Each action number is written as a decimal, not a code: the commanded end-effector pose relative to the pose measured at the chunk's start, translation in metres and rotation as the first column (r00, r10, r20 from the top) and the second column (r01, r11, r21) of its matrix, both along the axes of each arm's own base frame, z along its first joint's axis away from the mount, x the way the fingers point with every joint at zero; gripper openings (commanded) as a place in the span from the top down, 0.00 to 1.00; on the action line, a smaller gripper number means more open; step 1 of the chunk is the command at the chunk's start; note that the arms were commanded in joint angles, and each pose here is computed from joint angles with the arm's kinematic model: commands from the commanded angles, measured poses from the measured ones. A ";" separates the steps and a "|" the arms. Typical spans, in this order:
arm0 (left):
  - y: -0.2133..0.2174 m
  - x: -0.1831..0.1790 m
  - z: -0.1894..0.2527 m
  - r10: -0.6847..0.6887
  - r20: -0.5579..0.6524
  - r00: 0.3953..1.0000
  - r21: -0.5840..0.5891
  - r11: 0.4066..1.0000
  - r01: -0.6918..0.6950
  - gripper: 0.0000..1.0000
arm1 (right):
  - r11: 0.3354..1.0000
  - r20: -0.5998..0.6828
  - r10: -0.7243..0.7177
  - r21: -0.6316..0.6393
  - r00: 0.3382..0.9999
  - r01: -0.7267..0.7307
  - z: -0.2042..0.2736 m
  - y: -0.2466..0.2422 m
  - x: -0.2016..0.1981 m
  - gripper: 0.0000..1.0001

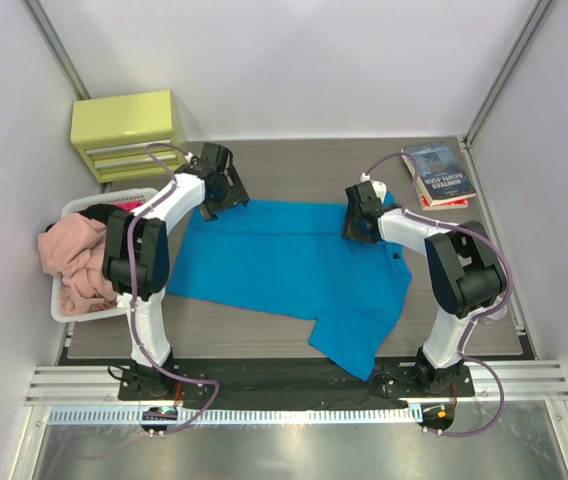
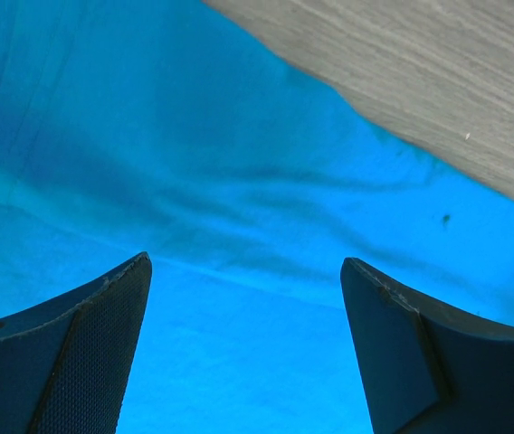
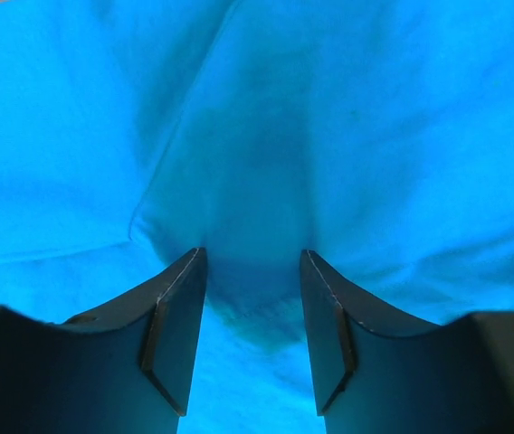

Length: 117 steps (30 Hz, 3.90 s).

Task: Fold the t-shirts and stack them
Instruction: Fold the flattened tshirt in 1/3 of the way

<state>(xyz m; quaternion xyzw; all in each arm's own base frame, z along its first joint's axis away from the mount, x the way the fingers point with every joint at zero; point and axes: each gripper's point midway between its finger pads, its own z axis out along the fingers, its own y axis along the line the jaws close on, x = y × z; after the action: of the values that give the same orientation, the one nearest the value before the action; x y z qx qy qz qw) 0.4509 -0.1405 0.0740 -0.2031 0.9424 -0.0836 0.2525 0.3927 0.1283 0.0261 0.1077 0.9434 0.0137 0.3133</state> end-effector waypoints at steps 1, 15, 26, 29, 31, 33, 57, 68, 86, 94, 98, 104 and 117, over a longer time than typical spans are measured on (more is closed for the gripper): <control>0.006 0.021 0.019 0.007 0.058 0.998 0.021 1.000 -0.008 0.14 | 1.000 0.145 -0.021 -0.007 0.989 0.022 0.068 -0.003 0.026 0.47; 0.022 0.048 -0.013 0.136 0.002 0.991 -0.029 0.990 -0.135 0.25 | 0.980 0.106 -0.178 -0.073 0.978 0.186 0.053 -0.051 0.078 0.41; 0.037 0.028 -0.053 0.216 -0.105 0.971 0.008 0.976 -0.216 0.34 | 0.968 -0.005 -0.235 -0.086 0.972 0.234 -0.007 -0.067 0.061 0.42; 0.037 0.025 -0.061 0.256 -0.129 0.958 -0.018 0.965 -0.261 0.35 | 0.964 -0.022 -0.253 -0.086 0.967 0.250 -0.018 -0.076 0.063 0.42; 0.041 0.025 -0.066 0.288 -0.144 0.947 -0.030 0.955 -0.295 0.36 | 0.961 -0.026 -0.269 -0.077 0.963 0.267 -0.024 -0.086 0.068 0.42; 0.044 0.025 -0.068 0.339 -0.146 0.929 -0.046 0.936 -0.349 0.36 | 0.961 -0.010 -0.268 -0.070 0.963 0.267 -0.022 -0.092 0.078 0.42; -0.004 0.038 0.093 0.127 0.178 0.976 -0.112 0.988 -0.108 0.26 | 0.936 0.187 -0.350 0.021 0.918 0.353 0.127 -0.131 0.104 0.31; -0.179 -0.006 0.104 0.112 0.254 0.961 -0.458 0.889 0.017 0.31 | 0.912 0.103 -0.410 0.032 0.906 0.409 0.062 -0.184 0.068 0.35; -0.346 0.005 0.029 0.046 0.228 0.973 -0.564 0.820 0.093 0.40 | 0.920 0.132 -0.377 0.170 0.917 0.354 0.033 -0.163 0.103 0.47; -0.356 -0.001 0.003 0.043 0.176 0.983 -0.579 0.813 0.068 0.42 | 0.921 0.135 -0.367 0.192 0.920 0.339 0.030 -0.159 0.110 0.51; -0.368 -0.004 0.001 0.026 0.177 0.984 -0.595 0.799 0.086 0.42 | 0.922 0.145 -0.364 0.193 0.920 0.335 0.033 -0.159 0.114 0.55; -0.375 -0.005 -0.002 0.021 0.175 0.984 -0.601 0.794 0.090 0.44 | 0.925 0.137 -0.358 0.188 0.924 0.331 0.029 -0.159 0.112 0.59; -0.379 -0.007 -0.012 0.005 0.169 0.986 -0.584 0.806 0.096 0.60 | 0.925 0.137 -0.355 0.193 0.925 0.326 0.028 -0.158 0.115 0.69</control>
<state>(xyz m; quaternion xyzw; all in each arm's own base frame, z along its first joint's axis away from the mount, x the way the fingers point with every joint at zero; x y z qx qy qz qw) 0.4387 -0.5069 0.0493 -0.2468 0.8602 -0.3758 0.2405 0.4896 -0.0288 0.0350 0.2975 0.8881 0.0370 0.3484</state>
